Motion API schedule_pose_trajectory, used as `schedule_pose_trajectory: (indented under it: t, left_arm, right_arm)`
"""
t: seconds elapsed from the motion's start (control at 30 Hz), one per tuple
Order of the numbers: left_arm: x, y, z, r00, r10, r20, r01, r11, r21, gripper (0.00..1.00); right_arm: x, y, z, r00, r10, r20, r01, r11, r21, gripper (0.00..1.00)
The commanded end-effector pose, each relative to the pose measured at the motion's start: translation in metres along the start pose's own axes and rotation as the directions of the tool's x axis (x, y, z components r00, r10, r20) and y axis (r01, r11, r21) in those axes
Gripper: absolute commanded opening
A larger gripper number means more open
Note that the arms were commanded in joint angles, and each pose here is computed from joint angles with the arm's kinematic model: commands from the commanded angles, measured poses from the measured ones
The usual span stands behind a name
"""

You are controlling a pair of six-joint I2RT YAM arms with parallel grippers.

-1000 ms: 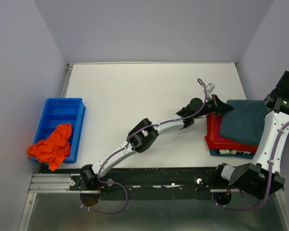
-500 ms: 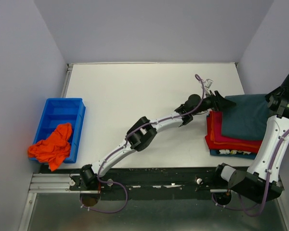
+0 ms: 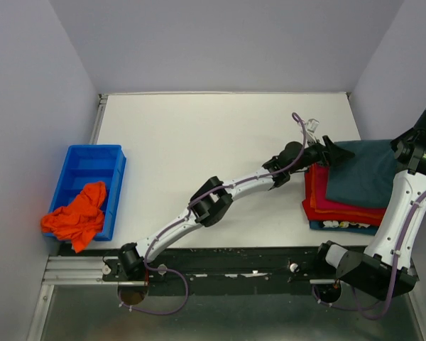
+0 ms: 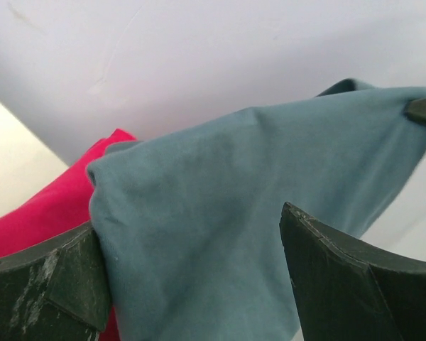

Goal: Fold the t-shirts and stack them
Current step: Put the neatly folded tshirt into the corner of the board with both arms

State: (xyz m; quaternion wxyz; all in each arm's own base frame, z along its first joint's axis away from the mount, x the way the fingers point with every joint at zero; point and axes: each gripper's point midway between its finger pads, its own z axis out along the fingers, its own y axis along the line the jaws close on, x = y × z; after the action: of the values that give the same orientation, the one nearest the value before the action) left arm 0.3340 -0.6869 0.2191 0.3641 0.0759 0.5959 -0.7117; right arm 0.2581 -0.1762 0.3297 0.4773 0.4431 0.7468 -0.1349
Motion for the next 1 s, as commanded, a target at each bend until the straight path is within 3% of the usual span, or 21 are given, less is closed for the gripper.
schedule_pose_trajectory:
  t: [0.0, 0.23, 0.33, 0.43, 0.6, 0.67, 0.97]
  left_arm:
    - [0.011, 0.037, -0.005, 1.0, -0.004, 0.003, 0.004, 0.991, -0.131, 0.94]
    - [0.021, 0.049, -0.003, 0.999, -0.041, 0.021, 0.044, 0.991, -0.126, 0.93]
    - [0.025, 0.04, -0.003, 0.998, -0.055, 0.019, 0.057, 0.995, -0.077, 0.88]
    - [0.031, 0.02, -0.001, 0.999, -0.05, 0.004, 0.05, 0.999, -0.013, 0.66]
    - [0.025, -0.007, -0.004, 0.999, -0.048, 0.002, 0.048, 0.993, 0.104, 0.12]
    - [0.016, -0.011, -0.006, 0.998, -0.052, 0.016, 0.05, 0.992, 0.12, 0.0]
    - [-0.034, -0.021, -0.017, 0.997, -0.051, 0.064, 0.04, 0.986, 0.164, 0.0]
  right_arm:
    - [-0.008, -0.001, -0.005, 0.999, 0.019, 0.031, -0.019, 1.0, -0.003, 0.01]
    - [-0.011, -0.002, -0.007, 0.999, 0.021, 0.044, -0.021, 1.0, -0.002, 0.01]
    - [-0.009, -0.002, -0.005, 0.999, 0.021, 0.04, -0.021, 1.0, -0.002, 0.01]
    - [-0.007, -0.001, -0.003, 0.999, 0.019, 0.035, -0.019, 1.0, -0.003, 0.01]
    - [-0.007, -0.002, -0.002, 0.999, 0.019, 0.036, -0.019, 1.0, 0.002, 0.01]
    - [-0.007, -0.002, -0.002, 0.999, 0.019, 0.036, -0.019, 1.0, 0.002, 0.01]
    - [-0.006, 0.008, -0.003, 0.999, 0.02, 0.025, -0.019, 0.999, -0.05, 0.01]
